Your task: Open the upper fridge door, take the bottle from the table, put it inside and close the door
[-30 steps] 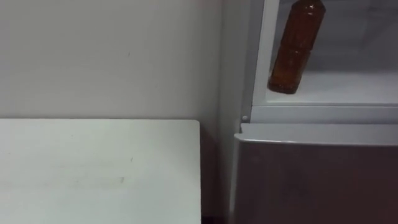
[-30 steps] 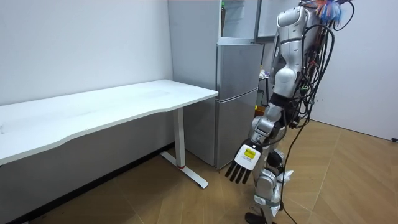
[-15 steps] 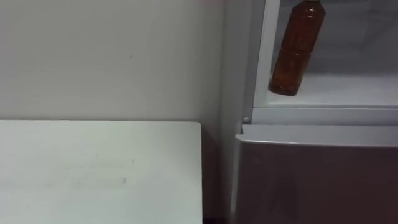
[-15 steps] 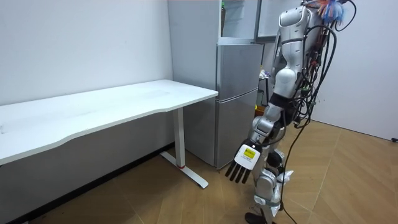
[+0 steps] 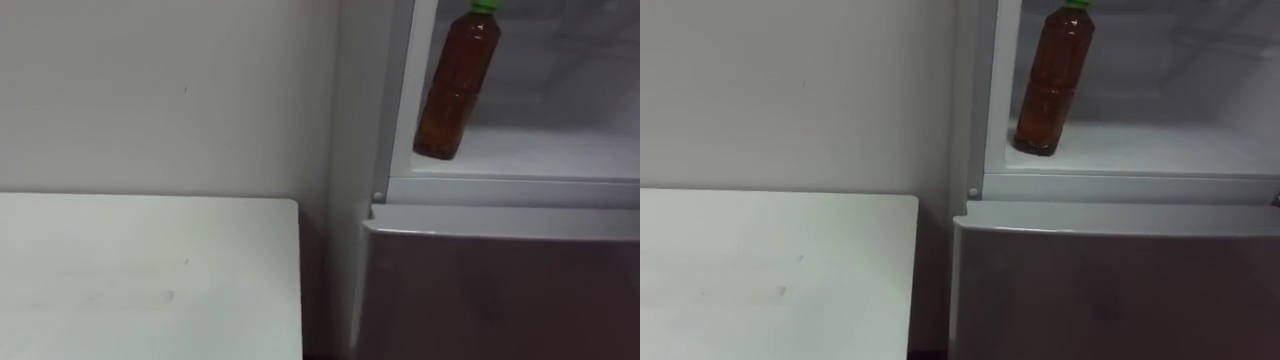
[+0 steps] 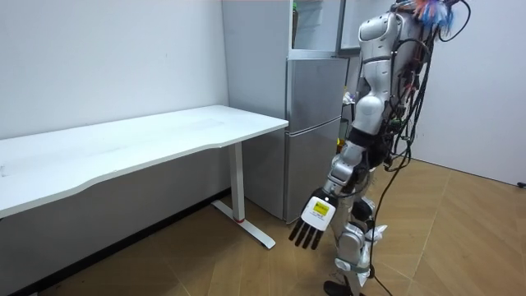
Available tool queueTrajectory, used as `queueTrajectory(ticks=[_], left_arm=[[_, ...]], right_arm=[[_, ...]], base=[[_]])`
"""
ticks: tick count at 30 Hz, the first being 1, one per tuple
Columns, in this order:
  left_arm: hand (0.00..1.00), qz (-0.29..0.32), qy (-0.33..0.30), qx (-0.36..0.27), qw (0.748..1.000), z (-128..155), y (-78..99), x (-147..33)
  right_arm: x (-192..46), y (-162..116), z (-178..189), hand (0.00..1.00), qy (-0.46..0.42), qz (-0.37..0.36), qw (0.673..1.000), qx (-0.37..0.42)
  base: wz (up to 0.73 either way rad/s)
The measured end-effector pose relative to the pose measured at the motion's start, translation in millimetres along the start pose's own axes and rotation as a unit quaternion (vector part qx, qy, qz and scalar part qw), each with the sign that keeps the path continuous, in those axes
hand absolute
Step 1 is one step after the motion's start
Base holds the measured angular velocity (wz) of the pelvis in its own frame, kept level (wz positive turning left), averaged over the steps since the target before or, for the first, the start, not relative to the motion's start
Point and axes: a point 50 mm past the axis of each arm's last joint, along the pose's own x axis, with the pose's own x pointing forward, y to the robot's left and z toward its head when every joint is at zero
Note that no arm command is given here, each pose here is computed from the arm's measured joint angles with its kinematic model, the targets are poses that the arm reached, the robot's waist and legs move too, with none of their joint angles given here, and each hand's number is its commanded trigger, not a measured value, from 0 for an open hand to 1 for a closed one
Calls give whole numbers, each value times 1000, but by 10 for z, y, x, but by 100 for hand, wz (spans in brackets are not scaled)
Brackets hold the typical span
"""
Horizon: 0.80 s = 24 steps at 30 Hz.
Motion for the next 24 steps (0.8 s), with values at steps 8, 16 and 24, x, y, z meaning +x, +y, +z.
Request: queueTrajectory(ticks=[8,16,24], left_arm=[[0,-11,-3,12,1000,39,-15,5],[0,-9,0,15,1000,21,-4,3],[0,-16,5,31,999,-23,-33,-9]], right_arm=[[-258,571,826,0,-183,51,982,-21],[-932,1017,1466,0,-411,77,907,-43],[-1290,1114,1649,0,-499,48,865,-13]], base=[[-14],[-5],[0]])
